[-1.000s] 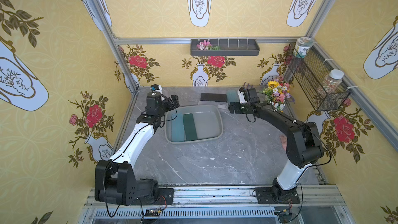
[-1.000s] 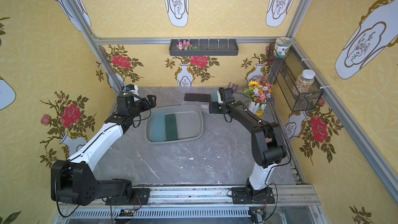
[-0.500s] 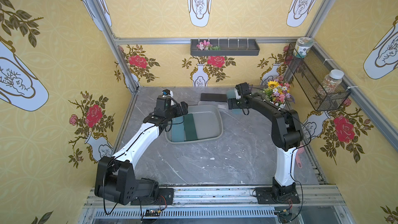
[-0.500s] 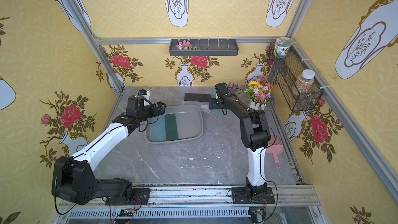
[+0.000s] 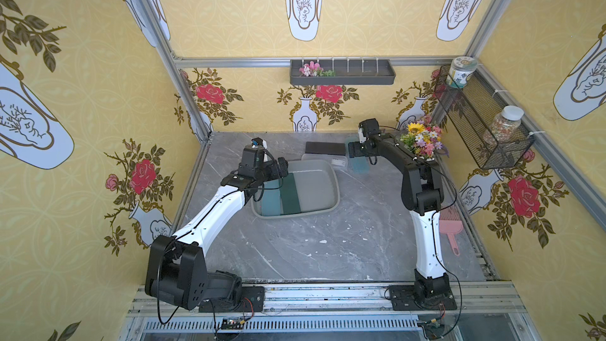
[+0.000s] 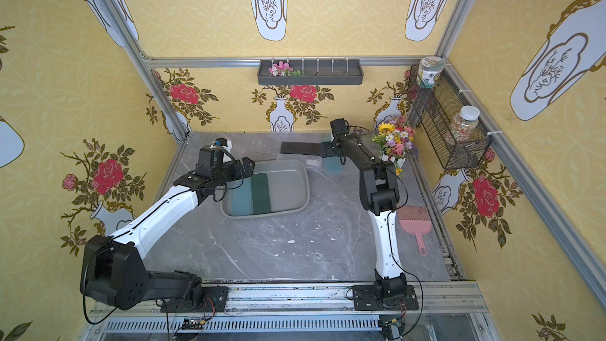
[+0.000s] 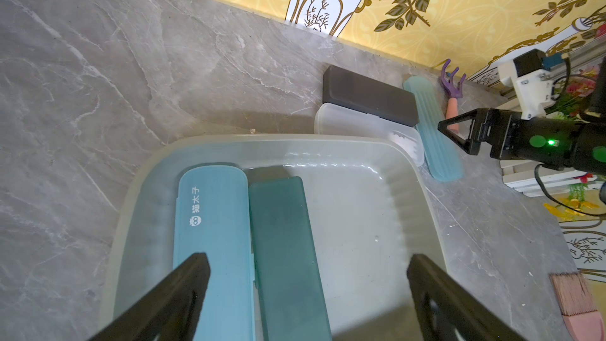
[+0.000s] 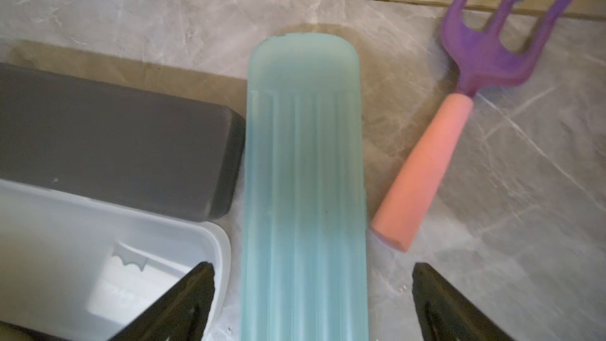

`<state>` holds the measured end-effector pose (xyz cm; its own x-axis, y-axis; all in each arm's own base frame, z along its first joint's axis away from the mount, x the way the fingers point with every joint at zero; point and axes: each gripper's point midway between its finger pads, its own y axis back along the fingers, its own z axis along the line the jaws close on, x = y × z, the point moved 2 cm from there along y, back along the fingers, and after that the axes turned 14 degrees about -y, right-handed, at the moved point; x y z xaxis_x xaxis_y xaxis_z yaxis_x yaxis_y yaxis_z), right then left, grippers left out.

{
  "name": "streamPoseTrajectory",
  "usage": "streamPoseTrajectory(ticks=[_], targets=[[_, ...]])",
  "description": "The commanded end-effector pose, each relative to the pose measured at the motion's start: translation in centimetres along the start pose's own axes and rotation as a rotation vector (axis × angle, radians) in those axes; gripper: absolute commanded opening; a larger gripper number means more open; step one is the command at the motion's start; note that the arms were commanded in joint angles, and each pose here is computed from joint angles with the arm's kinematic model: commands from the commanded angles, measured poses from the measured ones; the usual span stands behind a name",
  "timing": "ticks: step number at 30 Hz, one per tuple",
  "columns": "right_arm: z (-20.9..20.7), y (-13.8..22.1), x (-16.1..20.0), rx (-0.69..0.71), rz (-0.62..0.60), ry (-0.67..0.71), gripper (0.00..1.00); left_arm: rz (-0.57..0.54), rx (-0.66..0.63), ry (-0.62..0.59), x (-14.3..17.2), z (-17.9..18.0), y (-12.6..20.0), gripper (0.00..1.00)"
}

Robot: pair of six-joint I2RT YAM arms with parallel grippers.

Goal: Put the pencil case into the storage box
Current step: Pick up the pencil case from the center of the board.

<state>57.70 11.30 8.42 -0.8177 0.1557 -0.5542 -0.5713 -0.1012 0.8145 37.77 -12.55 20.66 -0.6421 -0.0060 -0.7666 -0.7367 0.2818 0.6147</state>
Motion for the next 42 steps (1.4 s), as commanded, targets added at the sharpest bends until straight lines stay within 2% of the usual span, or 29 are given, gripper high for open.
streamPoseTrajectory(ticks=[1,17,25,35,42], targets=[[0.7,-0.4,-0.4,-0.043,0.001,0.034,0.97,0.018,-0.009,-0.013,0.4,0.2,-0.1,1.0],[0.2,-3.8,2.1,-0.011,0.08,0.055,0.97,0.054,-0.002,-0.016,1.7,0.2,-1.4,1.0],[-0.5,-3.7,2.4,0.024,0.098,0.054,1.0,0.054,-0.005,-0.016,2.1,0.3,-1.4,1.0],[-1.2,-3.9,3.9,0.051,0.156,0.059,0.75,0.056,0.005,-0.014,2.5,0.3,-1.6,1.0],[-1.5,-2.5,3.8,0.03,0.126,0.027,0.74,0.065,0.012,-0.008,3.0,0.3,-1.8,1.0]])
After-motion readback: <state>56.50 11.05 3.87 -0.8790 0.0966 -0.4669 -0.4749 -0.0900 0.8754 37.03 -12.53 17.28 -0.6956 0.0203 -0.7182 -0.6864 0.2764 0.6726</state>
